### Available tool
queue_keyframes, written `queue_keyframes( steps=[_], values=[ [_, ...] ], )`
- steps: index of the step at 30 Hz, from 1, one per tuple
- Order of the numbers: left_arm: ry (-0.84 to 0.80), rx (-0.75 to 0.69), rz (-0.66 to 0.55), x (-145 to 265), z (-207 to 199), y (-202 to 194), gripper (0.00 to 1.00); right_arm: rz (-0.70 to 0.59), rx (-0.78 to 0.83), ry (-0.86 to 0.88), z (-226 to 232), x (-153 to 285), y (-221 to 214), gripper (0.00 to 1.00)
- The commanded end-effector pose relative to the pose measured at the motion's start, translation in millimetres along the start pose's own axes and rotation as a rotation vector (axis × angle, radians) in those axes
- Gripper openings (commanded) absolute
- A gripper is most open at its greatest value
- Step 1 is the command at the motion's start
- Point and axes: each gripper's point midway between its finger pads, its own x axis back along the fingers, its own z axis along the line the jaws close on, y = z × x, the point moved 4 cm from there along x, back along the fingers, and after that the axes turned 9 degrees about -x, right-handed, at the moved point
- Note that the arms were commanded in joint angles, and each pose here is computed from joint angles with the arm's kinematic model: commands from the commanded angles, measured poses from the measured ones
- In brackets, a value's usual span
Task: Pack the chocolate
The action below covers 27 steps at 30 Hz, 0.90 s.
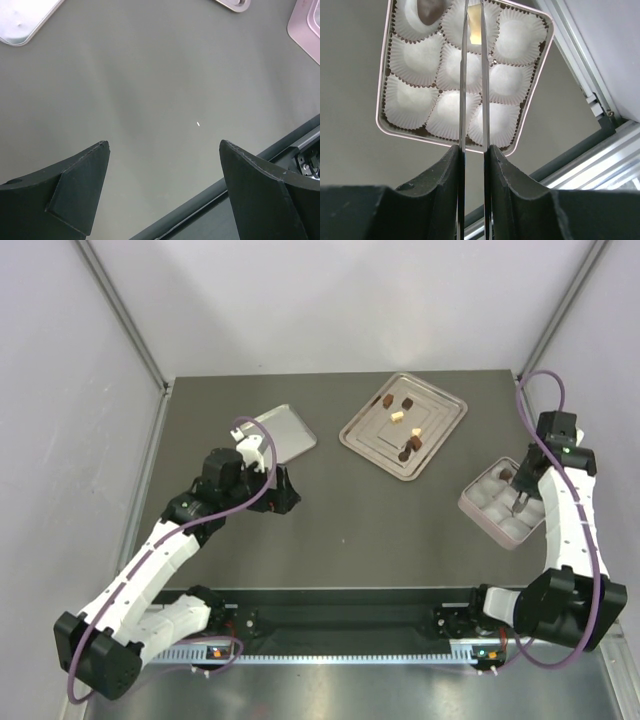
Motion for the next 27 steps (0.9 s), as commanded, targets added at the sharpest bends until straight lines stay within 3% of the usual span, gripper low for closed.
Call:
queue_keyframes(
  steps=[1, 7, 20, 27],
  values=[
    [0.0, -0.015, -0.01, -3, -2, 2, 0.96, -0.06, -0.019, 0.039, 4, -4, 10, 0.27],
    [0.017, -0.016, -0.013, -3, 0, 2, 0.96, -0.063, -0.013, 0.035, 5, -11, 11, 0.27],
    [0.025, -0.018, -0.021, -1, 1, 4, 0.96, -0.079, -0.018, -0.001, -1, 1, 20, 0.38],
    [0.031, -0.022, -0.028, 0, 2, 5, 0.96, -0.155, 0.017, 0.257, 51, 42, 54, 0.36]
  ],
)
